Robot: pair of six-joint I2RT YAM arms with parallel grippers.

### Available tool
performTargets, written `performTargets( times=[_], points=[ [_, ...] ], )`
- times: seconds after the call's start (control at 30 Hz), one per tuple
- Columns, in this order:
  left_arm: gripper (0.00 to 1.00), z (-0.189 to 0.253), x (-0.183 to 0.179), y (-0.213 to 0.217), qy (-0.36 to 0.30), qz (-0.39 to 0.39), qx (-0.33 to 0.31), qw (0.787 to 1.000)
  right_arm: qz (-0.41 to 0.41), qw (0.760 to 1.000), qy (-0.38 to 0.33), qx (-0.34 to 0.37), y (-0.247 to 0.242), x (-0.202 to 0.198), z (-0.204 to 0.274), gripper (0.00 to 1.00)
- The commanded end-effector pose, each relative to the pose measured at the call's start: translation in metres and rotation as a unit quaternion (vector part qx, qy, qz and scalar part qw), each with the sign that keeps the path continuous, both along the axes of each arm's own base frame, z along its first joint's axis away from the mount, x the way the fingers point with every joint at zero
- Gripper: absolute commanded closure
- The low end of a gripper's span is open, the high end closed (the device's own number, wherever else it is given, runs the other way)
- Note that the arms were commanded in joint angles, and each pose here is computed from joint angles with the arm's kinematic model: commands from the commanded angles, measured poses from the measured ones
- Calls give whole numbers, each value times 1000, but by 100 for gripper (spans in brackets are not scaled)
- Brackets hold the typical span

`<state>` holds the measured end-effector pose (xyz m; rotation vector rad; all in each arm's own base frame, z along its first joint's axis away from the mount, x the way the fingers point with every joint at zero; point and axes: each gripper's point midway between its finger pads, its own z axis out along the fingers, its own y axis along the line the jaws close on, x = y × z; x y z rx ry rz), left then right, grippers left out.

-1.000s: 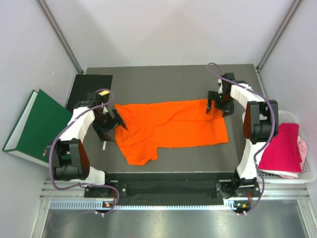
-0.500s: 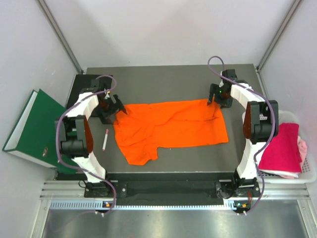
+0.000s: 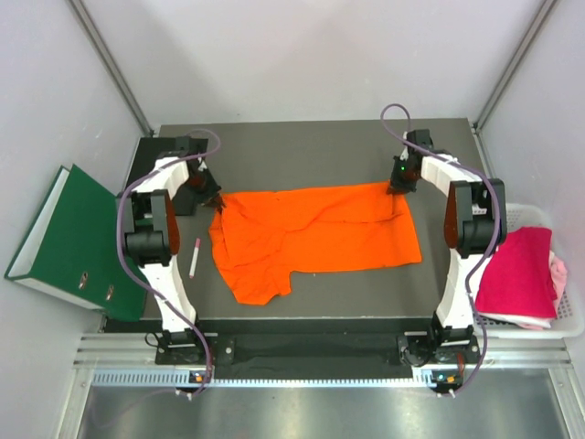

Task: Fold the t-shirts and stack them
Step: Fold the flattened tshirt in 1/3 of the way

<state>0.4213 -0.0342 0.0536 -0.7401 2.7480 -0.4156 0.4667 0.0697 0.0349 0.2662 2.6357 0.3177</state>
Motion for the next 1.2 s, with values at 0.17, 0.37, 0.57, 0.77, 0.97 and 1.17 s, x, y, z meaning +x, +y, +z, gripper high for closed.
performTargets(
  times=[0.17,0.37,0.57,0.77,0.97,1.17],
  points=[
    [100,28,52,2,-67,-1,-4,998,-11,997,-76,-14,-10,38,42,100],
    [100,46,71,10,-98,6,12,995,-29,995,-92,-26,-17,50,52,100],
    [100,34,90,11,-92,8,10,996,-45,994,-96,-20,-21,66,53,100],
    [100,36,113,13,-107,22,7,994,-54,993,-106,-11,-24,89,60,99],
    [100,33,136,17,-115,33,4,993,-81,990,-112,11,-29,116,52,98],
    [100,32,156,20,-131,56,-11,990,-94,984,-148,29,-29,140,52,92]
  ],
)
